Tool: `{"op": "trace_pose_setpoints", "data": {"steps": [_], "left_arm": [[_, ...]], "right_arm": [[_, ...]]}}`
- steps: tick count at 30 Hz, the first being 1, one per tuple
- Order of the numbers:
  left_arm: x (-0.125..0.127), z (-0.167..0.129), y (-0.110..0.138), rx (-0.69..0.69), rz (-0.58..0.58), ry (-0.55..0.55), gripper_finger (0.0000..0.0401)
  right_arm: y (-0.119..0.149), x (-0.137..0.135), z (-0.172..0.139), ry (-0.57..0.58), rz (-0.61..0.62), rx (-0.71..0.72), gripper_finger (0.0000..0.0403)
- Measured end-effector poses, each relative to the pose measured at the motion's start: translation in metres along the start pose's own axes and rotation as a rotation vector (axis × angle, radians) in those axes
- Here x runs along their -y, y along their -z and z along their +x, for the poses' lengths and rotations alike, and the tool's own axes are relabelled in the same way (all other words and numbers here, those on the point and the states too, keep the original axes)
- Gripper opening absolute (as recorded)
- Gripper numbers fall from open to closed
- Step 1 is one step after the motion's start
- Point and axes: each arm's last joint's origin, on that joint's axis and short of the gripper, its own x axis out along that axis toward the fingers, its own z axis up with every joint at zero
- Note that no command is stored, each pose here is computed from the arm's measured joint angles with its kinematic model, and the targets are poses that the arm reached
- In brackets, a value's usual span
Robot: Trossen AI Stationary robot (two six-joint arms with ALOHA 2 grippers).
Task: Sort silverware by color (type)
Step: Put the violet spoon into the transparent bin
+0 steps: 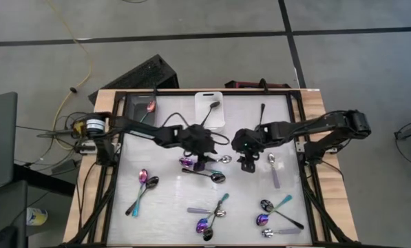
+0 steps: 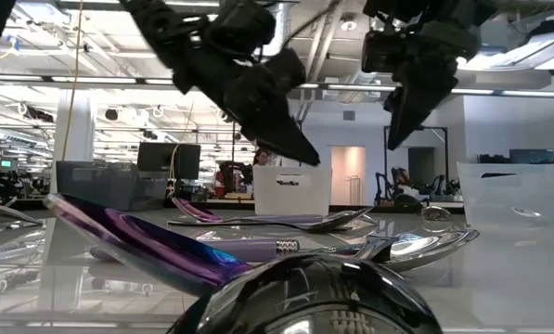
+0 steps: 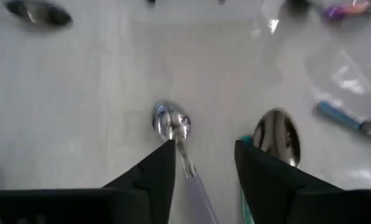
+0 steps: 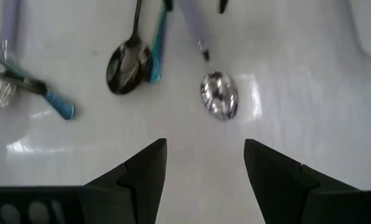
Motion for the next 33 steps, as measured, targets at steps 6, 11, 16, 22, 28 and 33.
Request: {"op": "trace_pose_setpoints", "data": {"steps": [6, 11, 16, 22, 28, 33], "left_arm": [[0.003, 0.023, -0.001, -0.093, -0.012, -0.001, 0.0199], [0.007, 0.038, 0.013, -0.137, -0.013, -0.012, 0.0205], [0.009, 0.043, 0.015, -0.145, 0.012, -0.101, 0.0202], [0.012, 0.047, 0.021, -0.169, 0.022, -0.107, 0.0194], [0.014, 0.055, 0.031, -0.201, 0.014, -0.100, 0.0181], [0.013, 0.056, 0.034, -0.218, 0.015, -0.132, 0.0137]], "right_arm": [[0.000, -0.004, 0.000, -0.003, -0.044, 0.007, 0.0238], [0.000, -0.004, 0.000, -0.002, -0.052, 0.004, 0.0238], [0.000, -0.004, 0.000, -0.001, -0.064, 0.010, 0.0238], [0.000, -0.004, 0.000, 0.007, -0.067, 0.013, 0.0238], [0.000, -0.004, 0.000, 0.008, -0.067, 0.014, 0.0238], [0.000, -0.004, 0.000, 0.009, -0.066, 0.014, 0.0238]]}}
